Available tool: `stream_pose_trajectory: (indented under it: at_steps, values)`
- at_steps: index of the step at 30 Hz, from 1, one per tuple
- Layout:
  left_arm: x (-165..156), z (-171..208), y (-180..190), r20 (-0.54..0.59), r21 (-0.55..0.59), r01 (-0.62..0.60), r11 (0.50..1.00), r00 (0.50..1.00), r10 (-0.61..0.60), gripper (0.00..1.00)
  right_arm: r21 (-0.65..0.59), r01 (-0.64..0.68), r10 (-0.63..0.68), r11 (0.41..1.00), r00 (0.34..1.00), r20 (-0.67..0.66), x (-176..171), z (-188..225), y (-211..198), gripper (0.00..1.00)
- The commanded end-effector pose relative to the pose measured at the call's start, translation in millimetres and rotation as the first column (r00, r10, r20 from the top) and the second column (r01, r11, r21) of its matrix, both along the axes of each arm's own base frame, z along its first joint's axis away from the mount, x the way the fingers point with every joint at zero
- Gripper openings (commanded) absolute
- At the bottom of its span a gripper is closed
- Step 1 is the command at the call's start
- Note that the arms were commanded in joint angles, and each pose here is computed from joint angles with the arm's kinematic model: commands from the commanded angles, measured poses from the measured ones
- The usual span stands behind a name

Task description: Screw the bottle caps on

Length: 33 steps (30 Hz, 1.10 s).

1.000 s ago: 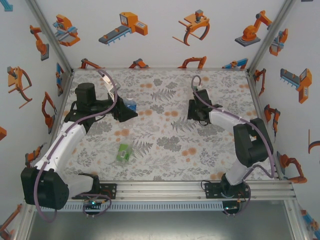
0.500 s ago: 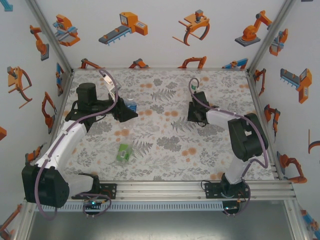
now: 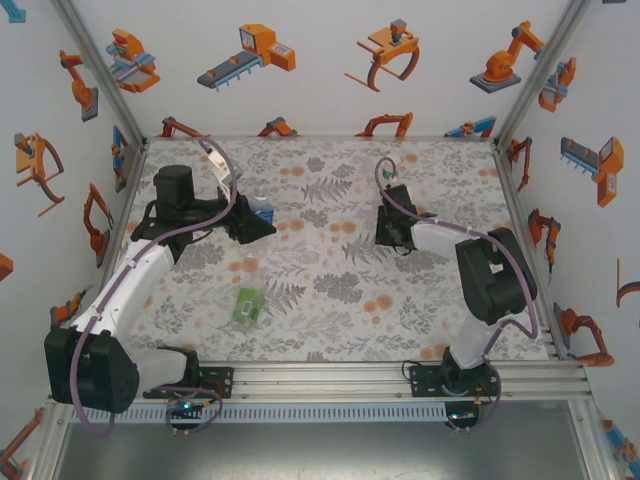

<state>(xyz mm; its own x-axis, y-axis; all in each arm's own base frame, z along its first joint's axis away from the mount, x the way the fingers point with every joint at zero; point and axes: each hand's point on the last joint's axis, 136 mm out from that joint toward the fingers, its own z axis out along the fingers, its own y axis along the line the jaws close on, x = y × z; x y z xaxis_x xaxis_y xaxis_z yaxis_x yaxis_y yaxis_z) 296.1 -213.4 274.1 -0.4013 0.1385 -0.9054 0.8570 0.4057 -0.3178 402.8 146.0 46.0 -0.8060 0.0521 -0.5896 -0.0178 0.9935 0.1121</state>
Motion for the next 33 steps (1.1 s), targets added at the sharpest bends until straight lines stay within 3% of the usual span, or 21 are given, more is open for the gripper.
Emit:
stream_pose_trajectory:
  at_steps: [1,20,33]
  values:
    - [-0.1,12.3,-2.5,0.03,-0.006,0.018,1.0,0.999,-0.017,0.0,-0.024,-0.026,0.025,0.999,0.999,-0.044,-26.3,-0.8,8.8,0.36]
    - [-1.9,12.8,-3.5,0.03,-0.001,0.018,1.0,0.999,-0.018,0.0,-0.024,-0.288,0.284,0.957,0.954,-0.098,-140.1,8.9,118.8,0.36]
    - [-9.3,0.8,-13.6,0.021,0.054,0.026,0.998,0.999,-0.027,0.0,-0.041,-0.294,0.287,0.955,0.95,-0.12,-149.6,-8.5,128.2,0.41]
